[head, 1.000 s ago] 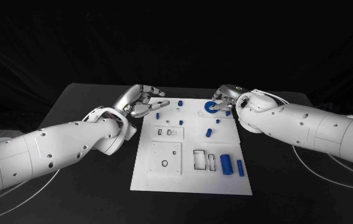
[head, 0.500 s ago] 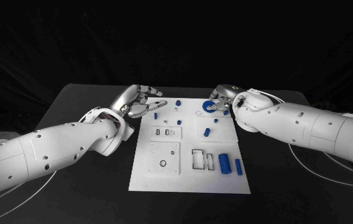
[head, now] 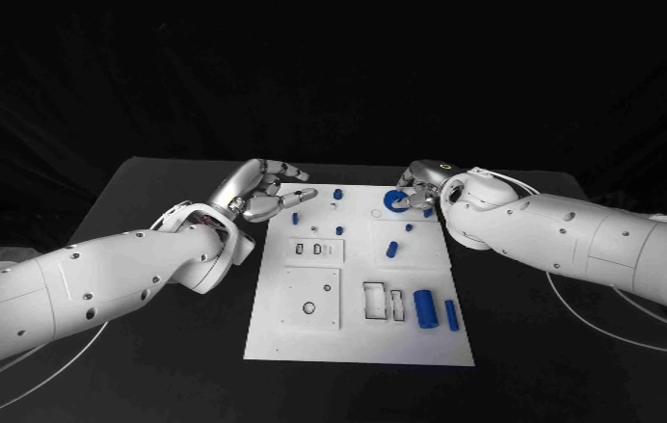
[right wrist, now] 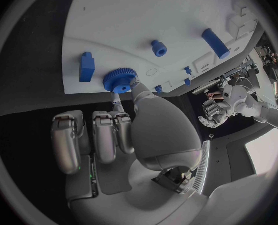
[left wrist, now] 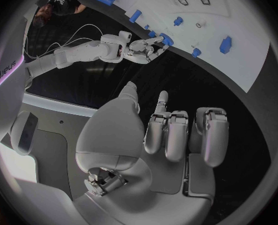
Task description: Assemble the parts on the task board
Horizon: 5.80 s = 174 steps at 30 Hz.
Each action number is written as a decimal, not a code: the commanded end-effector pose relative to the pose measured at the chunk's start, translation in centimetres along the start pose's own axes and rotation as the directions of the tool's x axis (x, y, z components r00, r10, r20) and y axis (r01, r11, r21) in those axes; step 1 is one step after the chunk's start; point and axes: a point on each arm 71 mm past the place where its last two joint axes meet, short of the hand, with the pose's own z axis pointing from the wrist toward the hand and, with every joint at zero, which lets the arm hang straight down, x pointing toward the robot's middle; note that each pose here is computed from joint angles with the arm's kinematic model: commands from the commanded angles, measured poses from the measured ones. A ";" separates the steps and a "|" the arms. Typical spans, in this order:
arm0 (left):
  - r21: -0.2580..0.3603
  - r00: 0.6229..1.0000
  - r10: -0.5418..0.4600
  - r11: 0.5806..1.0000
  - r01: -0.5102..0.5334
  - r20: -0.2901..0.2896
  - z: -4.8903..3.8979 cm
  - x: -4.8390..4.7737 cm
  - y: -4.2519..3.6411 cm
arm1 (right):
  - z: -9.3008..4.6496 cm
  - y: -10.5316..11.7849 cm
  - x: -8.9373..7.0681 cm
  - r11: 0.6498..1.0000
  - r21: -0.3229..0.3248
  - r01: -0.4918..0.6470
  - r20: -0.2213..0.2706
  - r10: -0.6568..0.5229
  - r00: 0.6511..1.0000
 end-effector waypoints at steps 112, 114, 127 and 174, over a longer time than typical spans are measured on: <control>0.014 1.000 0.006 1.000 -0.006 0.006 0.14 -0.03 -0.06 | -1.6 -0.2 -1.1 0.951 0.017 -0.307 0.048 0.306 0.951; 0.015 1.000 0.006 1.000 -0.006 0.006 0.17 -0.02 -0.04 | -1.8 0.3 -1.5 0.949 -0.004 -0.316 0.054 0.315 0.947; 0.015 1.000 0.009 1.000 -0.009 0.007 0.25 -0.04 0.04 | -2.5 4.1 -1.5 0.938 -0.107 -0.330 -0.006 0.331 0.944; 0.010 1.000 0.013 1.000 -0.013 0.013 0.17 -0.23 0.17 | 0.8 10.1 1.0 0.952 -0.215 -0.219 -0.006 0.223 0.975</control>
